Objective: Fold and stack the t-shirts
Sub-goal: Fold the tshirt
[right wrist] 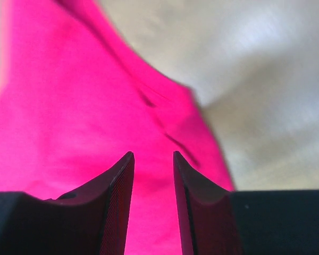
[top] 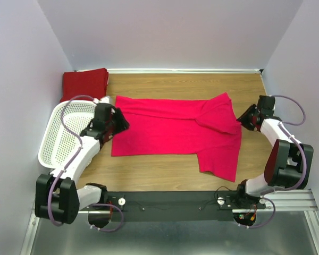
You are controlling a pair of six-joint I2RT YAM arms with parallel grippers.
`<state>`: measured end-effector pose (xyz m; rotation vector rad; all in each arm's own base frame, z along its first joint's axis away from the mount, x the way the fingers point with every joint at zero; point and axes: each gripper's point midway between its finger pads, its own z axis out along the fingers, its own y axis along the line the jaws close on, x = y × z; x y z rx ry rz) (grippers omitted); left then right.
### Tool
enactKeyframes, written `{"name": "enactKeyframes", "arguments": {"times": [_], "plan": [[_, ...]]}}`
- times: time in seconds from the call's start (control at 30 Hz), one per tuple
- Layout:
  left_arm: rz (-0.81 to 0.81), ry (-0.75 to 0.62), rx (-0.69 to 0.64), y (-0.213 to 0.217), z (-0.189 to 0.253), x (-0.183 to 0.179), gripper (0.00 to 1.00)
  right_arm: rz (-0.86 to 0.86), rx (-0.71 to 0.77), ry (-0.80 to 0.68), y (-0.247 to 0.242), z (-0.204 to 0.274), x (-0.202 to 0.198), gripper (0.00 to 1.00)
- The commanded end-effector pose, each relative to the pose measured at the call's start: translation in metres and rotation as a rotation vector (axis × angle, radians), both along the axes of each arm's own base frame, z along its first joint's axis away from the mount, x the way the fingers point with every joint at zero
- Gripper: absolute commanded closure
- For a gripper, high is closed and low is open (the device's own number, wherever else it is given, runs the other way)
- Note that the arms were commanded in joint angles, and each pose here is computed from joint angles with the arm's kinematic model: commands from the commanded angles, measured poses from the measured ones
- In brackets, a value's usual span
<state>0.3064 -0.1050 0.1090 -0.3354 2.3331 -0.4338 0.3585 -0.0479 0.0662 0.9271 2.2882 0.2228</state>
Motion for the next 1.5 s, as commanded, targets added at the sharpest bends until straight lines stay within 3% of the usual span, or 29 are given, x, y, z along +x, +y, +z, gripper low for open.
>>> {"name": "enactKeyframes", "arguments": {"times": [0.0,0.13,0.23,0.37,0.6,0.83,1.23,1.33,1.47], "plan": [[0.226,-0.113,0.042,0.068,0.031,0.045,0.34,0.136,0.023,-0.155,0.011,0.040,0.045,0.57],[0.250,-0.131,0.025,0.079,0.032,0.081,0.25,0.279,0.038,-0.228,0.021,0.058,0.080,0.55],[0.232,-0.131,-0.030,0.070,0.026,0.104,0.24,0.308,0.058,-0.241,0.023,0.059,0.098,0.55],[0.259,-0.086,-0.020,0.073,0.003,0.129,0.35,0.347,0.094,-0.261,0.031,0.059,0.103,0.54],[0.332,-0.035,0.019,0.085,-0.024,0.162,0.46,0.373,0.126,-0.270,0.039,0.054,0.094,0.54],[0.380,0.000,0.044,0.090,-0.042,0.179,0.49,0.384,0.141,-0.271,0.042,0.050,0.095,0.54],[0.380,0.067,0.087,0.086,-0.071,0.180,0.53,0.387,0.149,-0.258,0.043,0.043,0.094,0.54],[0.377,0.076,0.097,0.084,-0.075,0.180,0.57,0.386,0.151,-0.256,0.043,0.042,0.094,0.54],[0.385,0.075,0.116,0.087,-0.072,0.179,0.71,0.386,0.153,-0.258,0.043,0.043,0.094,0.54]]}}
